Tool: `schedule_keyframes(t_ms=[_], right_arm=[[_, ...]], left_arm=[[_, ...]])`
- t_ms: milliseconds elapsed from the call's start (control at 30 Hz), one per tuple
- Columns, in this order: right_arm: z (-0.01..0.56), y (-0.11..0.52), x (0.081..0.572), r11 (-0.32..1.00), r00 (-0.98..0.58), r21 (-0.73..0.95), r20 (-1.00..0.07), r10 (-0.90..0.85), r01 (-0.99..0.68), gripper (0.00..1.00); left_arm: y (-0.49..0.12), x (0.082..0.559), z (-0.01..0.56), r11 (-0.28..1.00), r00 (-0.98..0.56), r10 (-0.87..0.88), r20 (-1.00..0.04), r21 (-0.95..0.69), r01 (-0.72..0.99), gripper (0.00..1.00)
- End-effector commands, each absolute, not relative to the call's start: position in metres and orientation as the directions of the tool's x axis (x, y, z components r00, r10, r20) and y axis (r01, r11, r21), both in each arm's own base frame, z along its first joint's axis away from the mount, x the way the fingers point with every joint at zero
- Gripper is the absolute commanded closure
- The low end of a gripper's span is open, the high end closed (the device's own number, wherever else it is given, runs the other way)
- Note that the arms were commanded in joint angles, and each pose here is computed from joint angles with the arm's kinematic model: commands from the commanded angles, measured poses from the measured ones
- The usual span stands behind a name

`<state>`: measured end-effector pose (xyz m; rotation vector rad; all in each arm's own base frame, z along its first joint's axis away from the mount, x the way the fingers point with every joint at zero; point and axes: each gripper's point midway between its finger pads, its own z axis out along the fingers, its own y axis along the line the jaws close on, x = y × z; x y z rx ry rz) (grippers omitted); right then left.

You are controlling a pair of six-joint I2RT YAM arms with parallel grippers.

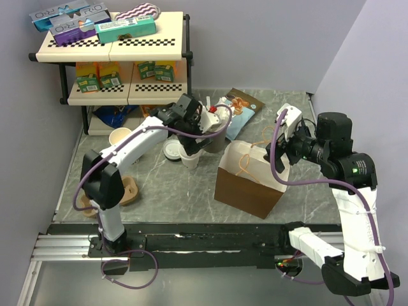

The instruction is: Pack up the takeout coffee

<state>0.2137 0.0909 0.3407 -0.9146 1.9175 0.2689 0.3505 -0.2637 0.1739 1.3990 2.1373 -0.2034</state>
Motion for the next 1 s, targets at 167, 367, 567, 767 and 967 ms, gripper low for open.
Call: schedule_keyframes(t_ms=[167,367,567,767,967], right_arm=[[0.348,0.09,0.209,0.695,-0.25,-0.188,-0.843,-0.477,-0.694,0.0],[0.348,0.091,0.209,0.687,-0.25,-0.183,-0.841,-0.48,-0.704,0.0],[0.348,0.094,0.212,0.681,-0.254,-0.172,-0.842,-0.477,-0.712,0.0],[0.348,0.096,0.215,0.677,-0.255,-0.166,-0.841,-0.476,-0.717,0.0],[0.347,0.095,0.213,0.676,-0.256,-0.167,-0.839,-0.479,-0.718,0.0]], left_arm=[[-0.28,0.365,0.178,0.377,-0.238,0.809,-0.538,0.164,0.912,0.01],[-0.275,0.358,0.169,0.387,-0.275,0.821,-0.5,0.133,0.912,0.0],[-0.269,0.357,0.167,0.403,-0.298,0.829,-0.474,0.136,0.905,0.01],[-0.266,0.355,0.158,0.408,-0.316,0.836,-0.449,0.123,0.905,0.01],[-0.265,0.353,0.152,0.408,-0.327,0.842,-0.429,0.111,0.906,0.01]])
